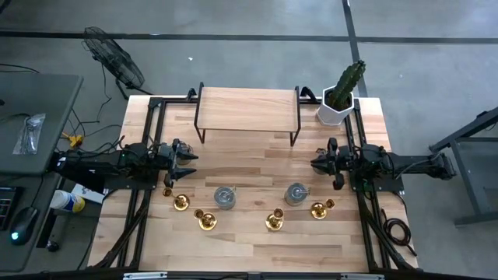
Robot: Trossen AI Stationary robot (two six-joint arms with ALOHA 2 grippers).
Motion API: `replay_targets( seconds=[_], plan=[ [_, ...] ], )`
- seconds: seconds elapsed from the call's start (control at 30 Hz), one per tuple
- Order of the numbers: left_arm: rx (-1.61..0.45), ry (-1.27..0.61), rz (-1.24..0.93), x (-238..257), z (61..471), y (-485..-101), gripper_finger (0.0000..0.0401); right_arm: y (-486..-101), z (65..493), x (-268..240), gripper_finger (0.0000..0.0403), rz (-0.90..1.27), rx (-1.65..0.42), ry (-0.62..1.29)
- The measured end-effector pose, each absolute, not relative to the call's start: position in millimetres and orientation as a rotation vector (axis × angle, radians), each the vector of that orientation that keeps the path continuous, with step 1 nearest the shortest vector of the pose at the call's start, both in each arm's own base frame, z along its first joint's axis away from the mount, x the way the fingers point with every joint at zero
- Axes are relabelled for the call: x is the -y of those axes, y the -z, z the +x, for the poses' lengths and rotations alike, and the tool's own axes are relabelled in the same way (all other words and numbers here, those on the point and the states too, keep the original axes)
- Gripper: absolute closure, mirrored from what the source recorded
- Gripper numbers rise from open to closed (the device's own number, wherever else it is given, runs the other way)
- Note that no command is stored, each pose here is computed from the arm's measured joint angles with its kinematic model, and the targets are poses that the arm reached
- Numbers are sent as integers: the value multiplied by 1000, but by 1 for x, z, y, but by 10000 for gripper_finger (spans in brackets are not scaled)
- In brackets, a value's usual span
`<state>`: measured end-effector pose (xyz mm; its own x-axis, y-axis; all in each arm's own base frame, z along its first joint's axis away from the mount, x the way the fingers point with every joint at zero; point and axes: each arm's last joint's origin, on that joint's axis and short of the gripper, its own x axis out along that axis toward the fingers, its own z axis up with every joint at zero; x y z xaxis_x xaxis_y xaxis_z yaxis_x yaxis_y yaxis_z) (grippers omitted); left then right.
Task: Pick & Place candle stick holders
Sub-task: Put the silver scented candle on the shelf
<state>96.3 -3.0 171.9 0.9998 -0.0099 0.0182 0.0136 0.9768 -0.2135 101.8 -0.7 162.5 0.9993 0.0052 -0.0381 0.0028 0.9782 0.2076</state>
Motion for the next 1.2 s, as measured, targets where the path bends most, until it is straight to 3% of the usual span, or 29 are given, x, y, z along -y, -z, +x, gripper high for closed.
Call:
replay_targets(
  seconds=[0.4, 0.57, 1.0, 1.2],
  plan=[
    [17, 12, -215, 3, 96, -172, 158, -164, 102, 3, 361, 589, -25, 59],
    [17, 12, -215, 3, 96, -172, 158, -182, 100, 7, 361, 684, -74, 117],
    [17, 12, -215, 3, 96, -172, 158, -220, 101, 29, 361, 1075, -321, 539],
    [17, 12, -216, 3, 96, -172, 158, -245, 101, 37, 361, 1103, -444, 762]
  ],
)
